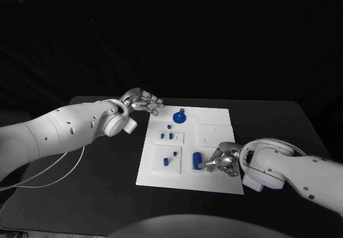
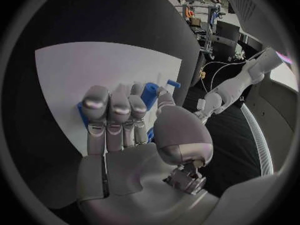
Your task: Assemble the parts on the task board
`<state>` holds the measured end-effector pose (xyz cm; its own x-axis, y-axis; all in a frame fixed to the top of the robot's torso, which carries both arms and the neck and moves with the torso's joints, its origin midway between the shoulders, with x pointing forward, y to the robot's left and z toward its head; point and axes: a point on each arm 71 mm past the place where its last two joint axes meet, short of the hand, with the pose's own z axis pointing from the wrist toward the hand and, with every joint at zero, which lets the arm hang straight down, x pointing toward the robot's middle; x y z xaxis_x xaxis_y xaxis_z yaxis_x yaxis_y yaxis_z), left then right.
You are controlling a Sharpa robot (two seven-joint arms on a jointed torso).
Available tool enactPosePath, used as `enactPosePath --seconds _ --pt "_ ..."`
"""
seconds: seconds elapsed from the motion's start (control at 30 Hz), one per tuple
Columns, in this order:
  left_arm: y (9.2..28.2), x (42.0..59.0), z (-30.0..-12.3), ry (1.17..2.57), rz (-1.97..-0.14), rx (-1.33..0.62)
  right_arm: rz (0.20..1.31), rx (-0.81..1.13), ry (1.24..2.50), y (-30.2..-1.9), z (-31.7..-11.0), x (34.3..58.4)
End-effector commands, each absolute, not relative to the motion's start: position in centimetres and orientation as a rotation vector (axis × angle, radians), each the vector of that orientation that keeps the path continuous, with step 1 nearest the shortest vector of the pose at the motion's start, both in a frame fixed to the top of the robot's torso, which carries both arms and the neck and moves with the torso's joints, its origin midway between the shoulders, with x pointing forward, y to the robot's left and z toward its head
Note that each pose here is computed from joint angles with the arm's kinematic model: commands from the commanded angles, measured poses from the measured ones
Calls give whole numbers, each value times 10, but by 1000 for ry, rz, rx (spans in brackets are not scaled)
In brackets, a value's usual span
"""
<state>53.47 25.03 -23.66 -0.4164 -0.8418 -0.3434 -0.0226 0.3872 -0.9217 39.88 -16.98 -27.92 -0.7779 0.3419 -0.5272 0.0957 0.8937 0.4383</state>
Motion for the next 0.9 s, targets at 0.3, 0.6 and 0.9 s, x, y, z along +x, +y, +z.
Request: enactPosePath --seconds 0.3,0.6,0.9 --pt "248 533 -238 1761 -1158 -760 514 309 2428 -165 -282 401" --pt "248 533 -239 1763 -1157 -760 509 303 2440 -166 -284 400" --pt "248 532 -239 1764 -1158 -759 510 298 2456 -164 -289 398"
